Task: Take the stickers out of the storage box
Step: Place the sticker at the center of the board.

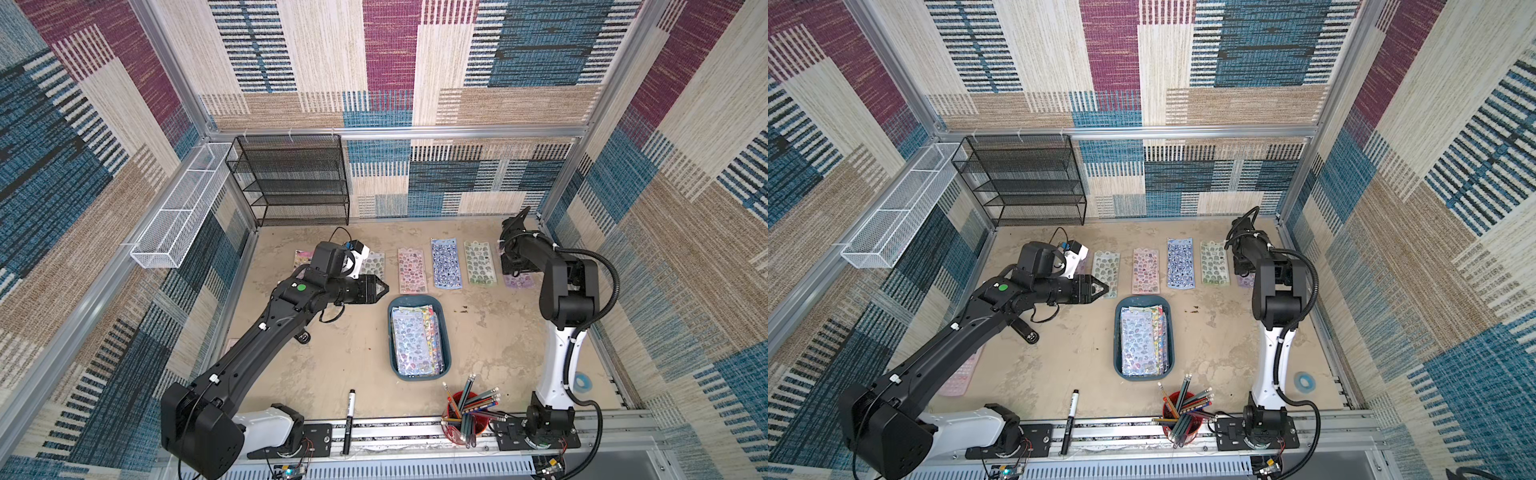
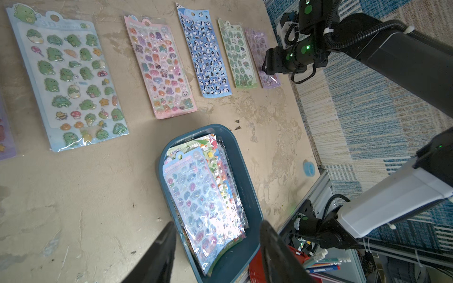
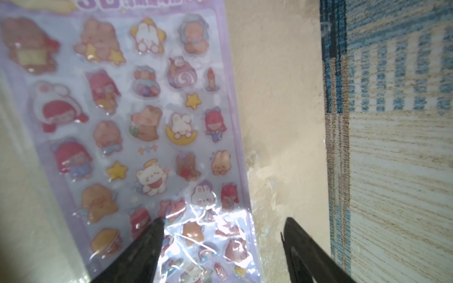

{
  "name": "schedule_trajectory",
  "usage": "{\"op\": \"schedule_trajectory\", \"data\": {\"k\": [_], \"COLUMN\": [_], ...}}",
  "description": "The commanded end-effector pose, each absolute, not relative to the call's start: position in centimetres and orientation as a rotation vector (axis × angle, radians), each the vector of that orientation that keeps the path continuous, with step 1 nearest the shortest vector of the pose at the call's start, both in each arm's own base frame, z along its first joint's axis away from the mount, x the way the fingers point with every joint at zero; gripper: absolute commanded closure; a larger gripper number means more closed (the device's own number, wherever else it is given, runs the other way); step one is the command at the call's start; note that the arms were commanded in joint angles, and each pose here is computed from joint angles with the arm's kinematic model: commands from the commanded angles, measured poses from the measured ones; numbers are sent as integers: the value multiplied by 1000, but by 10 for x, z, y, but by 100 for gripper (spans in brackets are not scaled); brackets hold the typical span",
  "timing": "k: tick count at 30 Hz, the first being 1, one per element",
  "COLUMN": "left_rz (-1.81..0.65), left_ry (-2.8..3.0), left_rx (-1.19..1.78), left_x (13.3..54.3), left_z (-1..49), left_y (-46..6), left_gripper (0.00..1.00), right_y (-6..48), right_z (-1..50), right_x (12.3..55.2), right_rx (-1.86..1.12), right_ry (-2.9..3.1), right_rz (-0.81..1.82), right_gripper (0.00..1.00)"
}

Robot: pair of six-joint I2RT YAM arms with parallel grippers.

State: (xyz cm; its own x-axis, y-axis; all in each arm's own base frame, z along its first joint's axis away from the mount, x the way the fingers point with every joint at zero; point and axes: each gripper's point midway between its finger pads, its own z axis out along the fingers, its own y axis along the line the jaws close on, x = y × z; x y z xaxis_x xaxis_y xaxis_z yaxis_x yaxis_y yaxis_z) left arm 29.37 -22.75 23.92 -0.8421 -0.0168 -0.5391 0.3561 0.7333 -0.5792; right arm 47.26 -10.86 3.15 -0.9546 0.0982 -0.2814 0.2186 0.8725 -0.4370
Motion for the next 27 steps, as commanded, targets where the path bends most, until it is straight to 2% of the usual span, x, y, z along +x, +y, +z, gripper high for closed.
{"op": "schedule_trajectory", "data": {"k": [1, 14, 27], "left_rz": [-1003, -984, -947], "left_ry": [2381, 2384, 2383], "left_rx": [256, 236, 211], "left_x": [296, 291, 280], "left_z": [250, 251, 251], "left_y": [-233, -227, -216], "left_gripper": [45, 45, 45], "right_y": [-96, -82, -85], "right_z": [2, 36, 124], "right_x": [449, 468, 463], "right_rx": [246, 293, 368], "right_ry": [2927, 2832, 2645], "right_rz": [-561, -399, -408], "right_gripper": [22, 24, 26]}}
